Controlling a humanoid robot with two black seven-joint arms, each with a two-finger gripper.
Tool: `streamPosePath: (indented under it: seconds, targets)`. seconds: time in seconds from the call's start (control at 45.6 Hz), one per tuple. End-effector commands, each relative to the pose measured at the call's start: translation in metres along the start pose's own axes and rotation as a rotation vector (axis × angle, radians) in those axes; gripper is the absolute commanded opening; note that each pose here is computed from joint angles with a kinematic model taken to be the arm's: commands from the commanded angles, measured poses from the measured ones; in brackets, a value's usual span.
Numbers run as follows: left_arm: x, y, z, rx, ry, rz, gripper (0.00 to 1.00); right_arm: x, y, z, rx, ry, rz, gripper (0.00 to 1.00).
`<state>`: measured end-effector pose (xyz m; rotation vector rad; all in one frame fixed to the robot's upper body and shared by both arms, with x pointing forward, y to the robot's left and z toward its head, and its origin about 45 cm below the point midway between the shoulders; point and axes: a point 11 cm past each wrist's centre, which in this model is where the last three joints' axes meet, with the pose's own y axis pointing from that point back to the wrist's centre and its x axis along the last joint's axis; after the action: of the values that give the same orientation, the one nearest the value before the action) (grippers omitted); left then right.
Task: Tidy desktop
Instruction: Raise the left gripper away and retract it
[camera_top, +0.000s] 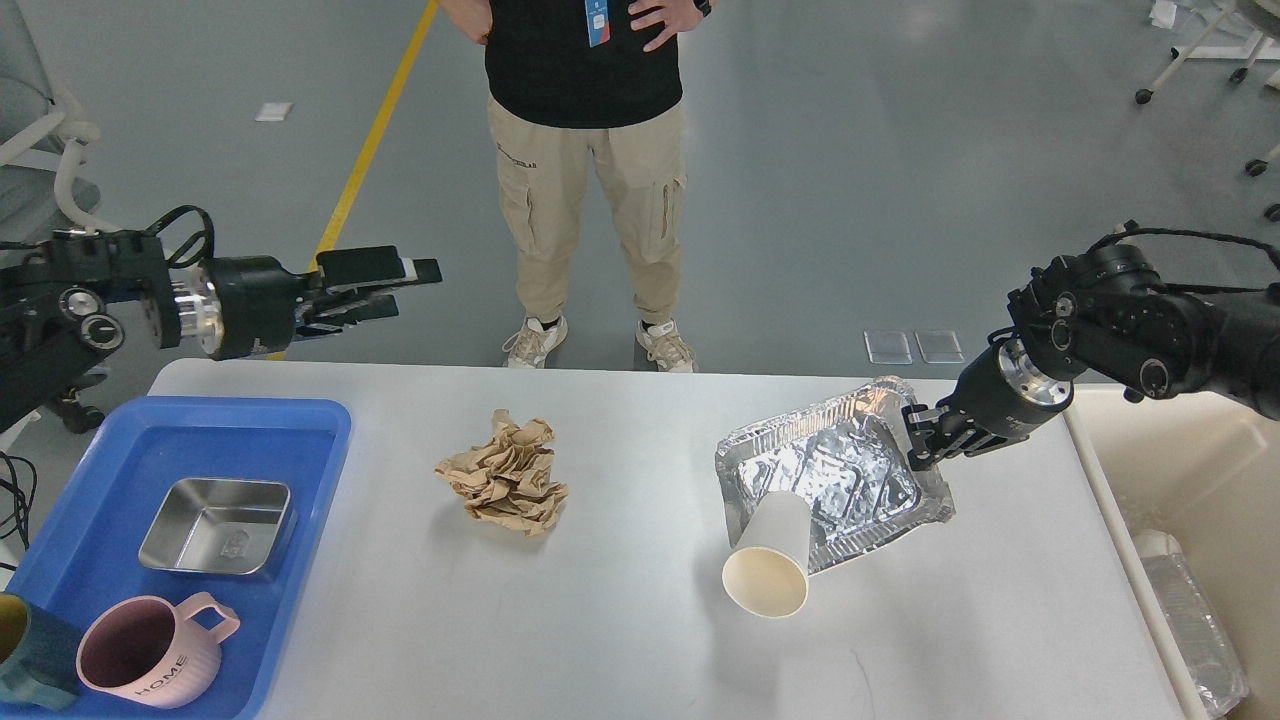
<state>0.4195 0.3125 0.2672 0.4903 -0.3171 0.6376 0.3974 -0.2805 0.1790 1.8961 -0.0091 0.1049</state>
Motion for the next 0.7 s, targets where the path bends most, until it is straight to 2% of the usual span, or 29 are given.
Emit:
streamPosePath:
  seconds: [0.0, 0.351, 0.548, 0.68]
  targets:
    - [0.012, 0.037, -0.025, -0.09, 0.221, 0.208, 0.96, 0.001, -0.001, -0.002, 0.001, 0.005, 0.002, 0.0]
    - [0.003, 0.131, -0.099, -0.132, 0.531, 0.58, 0.96, 0.002, 0.0, -0.003, 0.001, 0.008, 0.006, 0.0]
    - [-0.017, 0.142, -0.121, -0.172, 0.689, 0.668, 0.96, 0.002, 0.0, -0.003, -0.001, 0.007, 0.006, 0.0]
    - [-0.026, 0.145, -0.129, -0.146, 0.722, 0.685, 0.96, 0.003, 0.002, -0.002, 0.001, 0.005, 0.009, 0.0]
